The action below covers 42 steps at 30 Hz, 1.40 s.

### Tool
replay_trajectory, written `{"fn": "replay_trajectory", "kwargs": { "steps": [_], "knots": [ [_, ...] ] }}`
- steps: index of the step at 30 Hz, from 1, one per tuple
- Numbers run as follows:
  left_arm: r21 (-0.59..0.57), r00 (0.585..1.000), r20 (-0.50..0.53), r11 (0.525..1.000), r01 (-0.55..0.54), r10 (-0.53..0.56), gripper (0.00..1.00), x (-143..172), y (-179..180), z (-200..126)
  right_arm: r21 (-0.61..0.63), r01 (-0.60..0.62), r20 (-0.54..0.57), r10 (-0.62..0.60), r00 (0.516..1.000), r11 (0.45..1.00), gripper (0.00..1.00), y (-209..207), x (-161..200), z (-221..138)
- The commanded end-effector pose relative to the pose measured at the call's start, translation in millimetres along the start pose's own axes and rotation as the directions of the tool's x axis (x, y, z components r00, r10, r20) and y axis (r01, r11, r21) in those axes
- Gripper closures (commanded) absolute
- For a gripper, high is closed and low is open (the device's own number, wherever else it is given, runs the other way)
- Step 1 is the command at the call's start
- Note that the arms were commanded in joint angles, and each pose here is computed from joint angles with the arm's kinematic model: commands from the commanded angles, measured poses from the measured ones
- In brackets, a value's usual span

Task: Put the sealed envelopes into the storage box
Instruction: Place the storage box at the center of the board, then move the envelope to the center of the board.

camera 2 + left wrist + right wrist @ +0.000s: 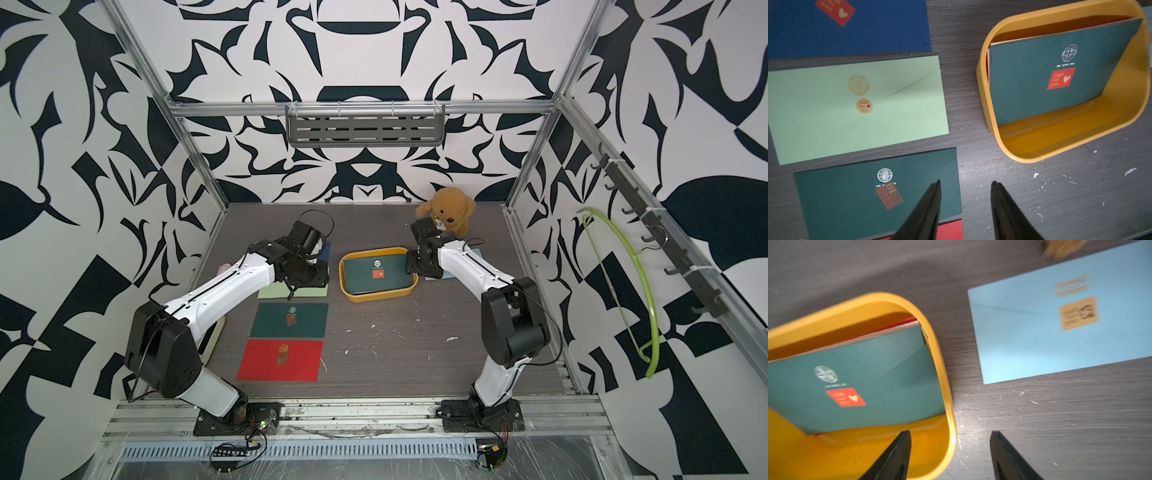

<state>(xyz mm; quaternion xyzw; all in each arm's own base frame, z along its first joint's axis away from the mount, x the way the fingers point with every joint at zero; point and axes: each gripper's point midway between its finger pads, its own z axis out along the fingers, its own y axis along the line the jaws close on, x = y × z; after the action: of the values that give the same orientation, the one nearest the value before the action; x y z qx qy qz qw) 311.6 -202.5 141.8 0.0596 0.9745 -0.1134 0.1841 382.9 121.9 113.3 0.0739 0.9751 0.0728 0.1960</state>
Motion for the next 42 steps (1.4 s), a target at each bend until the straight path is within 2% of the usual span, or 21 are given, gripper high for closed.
{"fn": "replay_trajectory", "kwargs": {
  "steps": [1,5,12,15,19,29,36,42],
  "knots": [
    [-0.018,0.999,0.019,0.999,0.029,-0.028,0.54,12.1,-3.1,-7.4,0.077,-0.063,-0.001,0.063,0.998,0.995,0.34,-49.1,-4.5,-5.8],
    [-0.019,0.999,0.032,0.999,0.03,-0.029,0.54,29.3,-14.4,-8.4,0.096,-0.213,0.042,0.21,0.977,0.972,0.37,-93.1,-27.4,0.1],
    [-0.011,0.999,0.016,1.0,0.028,-0.028,0.54,52.0,-28.2,-1.6,0.097,-0.362,0.095,0.354,0.931,0.927,0.37,-144.3,-68.8,18.2],
    [-0.016,0.999,0.023,1.0,0.026,-0.026,0.54,52.3,-26.5,-2.8,0.097,-0.381,0.099,0.372,0.923,0.919,0.38,-155.3,-81.8,29.5],
    [-0.034,0.999,0.041,0.999,0.015,-0.013,0.53,48.8,-23.2,-9.1,0.113,-0.346,0.073,0.339,0.938,0.932,0.4,-158.9,-90.9,47.5],
    [-0.043,0.998,0.068,0.999,0.011,-0.008,0.53,46.2,-19.6,-17.4,0.156,-0.316,-0.03,0.325,0.945,0.936,0.43,-164.7,-68.5,80.5],
    [-0.064,0.996,0.082,0.997,-0.031,0.037,0.52,39.4,-19.1,-21.2,0.189,-0.213,-0.161,0.244,0.956,0.959,0.44,-152.6,-32.5,85.2],
    [-0.074,0.994,0.098,0.996,-0.043,0.05,0.51,33.7,-19.1,-27.5,0.243,-0.149,-0.261,0.213,0.941,0.958,0.46,-151.2,6.7,75.6]
  ]
}}
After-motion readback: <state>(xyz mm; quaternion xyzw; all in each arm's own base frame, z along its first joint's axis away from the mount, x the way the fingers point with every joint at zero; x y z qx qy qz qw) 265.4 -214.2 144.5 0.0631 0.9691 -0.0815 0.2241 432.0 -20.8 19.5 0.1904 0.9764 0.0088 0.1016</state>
